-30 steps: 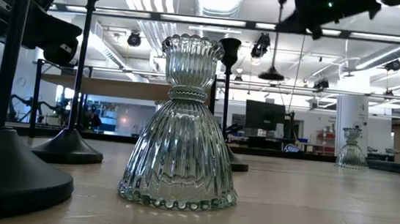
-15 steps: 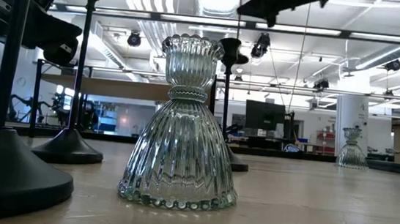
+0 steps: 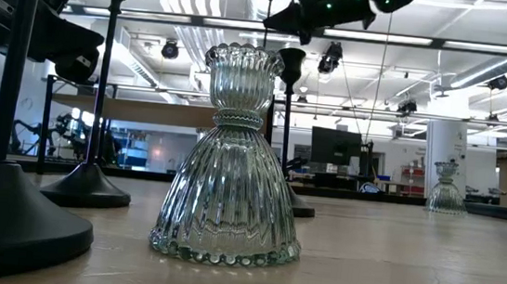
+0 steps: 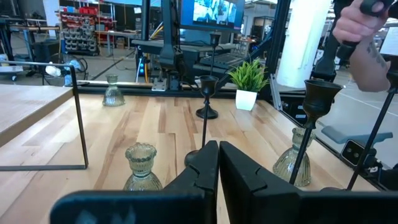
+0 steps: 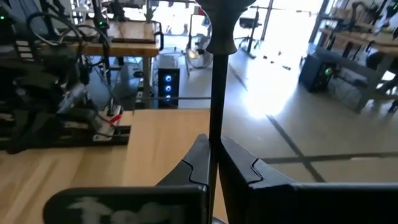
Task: Pick & Place candle stick holders
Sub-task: Put the black candleholder on the shelf
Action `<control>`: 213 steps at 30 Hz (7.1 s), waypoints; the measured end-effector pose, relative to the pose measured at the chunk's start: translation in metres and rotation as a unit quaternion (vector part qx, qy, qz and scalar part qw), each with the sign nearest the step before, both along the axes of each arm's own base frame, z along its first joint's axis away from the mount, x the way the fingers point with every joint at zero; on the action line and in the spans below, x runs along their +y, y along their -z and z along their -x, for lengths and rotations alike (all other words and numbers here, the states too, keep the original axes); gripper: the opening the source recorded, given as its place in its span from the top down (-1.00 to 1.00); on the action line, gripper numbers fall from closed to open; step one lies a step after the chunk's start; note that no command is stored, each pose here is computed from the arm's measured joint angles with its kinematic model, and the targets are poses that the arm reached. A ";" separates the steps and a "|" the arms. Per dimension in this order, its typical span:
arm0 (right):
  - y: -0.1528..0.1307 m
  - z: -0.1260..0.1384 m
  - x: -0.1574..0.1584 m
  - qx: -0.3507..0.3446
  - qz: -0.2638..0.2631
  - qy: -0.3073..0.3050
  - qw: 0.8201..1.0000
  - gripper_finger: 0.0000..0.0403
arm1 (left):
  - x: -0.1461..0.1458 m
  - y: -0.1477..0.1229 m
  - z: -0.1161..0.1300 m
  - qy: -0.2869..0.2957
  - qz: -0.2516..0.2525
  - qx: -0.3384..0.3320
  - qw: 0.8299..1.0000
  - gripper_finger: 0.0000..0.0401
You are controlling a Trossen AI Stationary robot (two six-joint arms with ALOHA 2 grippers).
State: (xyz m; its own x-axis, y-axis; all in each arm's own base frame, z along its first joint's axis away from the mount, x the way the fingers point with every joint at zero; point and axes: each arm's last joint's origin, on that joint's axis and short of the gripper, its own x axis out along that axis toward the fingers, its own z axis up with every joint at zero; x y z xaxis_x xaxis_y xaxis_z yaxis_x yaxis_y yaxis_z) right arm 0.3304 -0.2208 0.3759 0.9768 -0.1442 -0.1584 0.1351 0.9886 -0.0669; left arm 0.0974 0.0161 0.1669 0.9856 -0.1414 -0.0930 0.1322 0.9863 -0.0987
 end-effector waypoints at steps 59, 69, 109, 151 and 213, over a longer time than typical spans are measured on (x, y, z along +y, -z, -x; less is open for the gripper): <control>0.062 -0.035 -0.075 0.031 -0.060 0.010 0.998 0.87 | 0.000 0.000 0.000 0.000 0.000 0.000 1.000 0.91; 0.065 -0.034 -0.077 0.037 -0.057 0.013 0.998 0.44 | 0.000 0.000 0.000 0.000 0.000 0.000 1.000 0.91; 0.006 0.040 0.047 0.248 -0.108 -0.076 0.960 0.05 | 0.000 0.000 0.000 0.000 0.000 0.000 1.000 0.91; 0.095 0.251 0.226 0.328 -0.296 -0.034 0.896 0.41 | 0.000 0.000 0.000 0.000 0.000 0.000 1.000 0.92; 0.163 0.252 0.237 0.180 -0.315 -0.255 0.896 0.54 | 0.000 0.000 0.000 0.000 0.000 0.000 1.000 0.92</control>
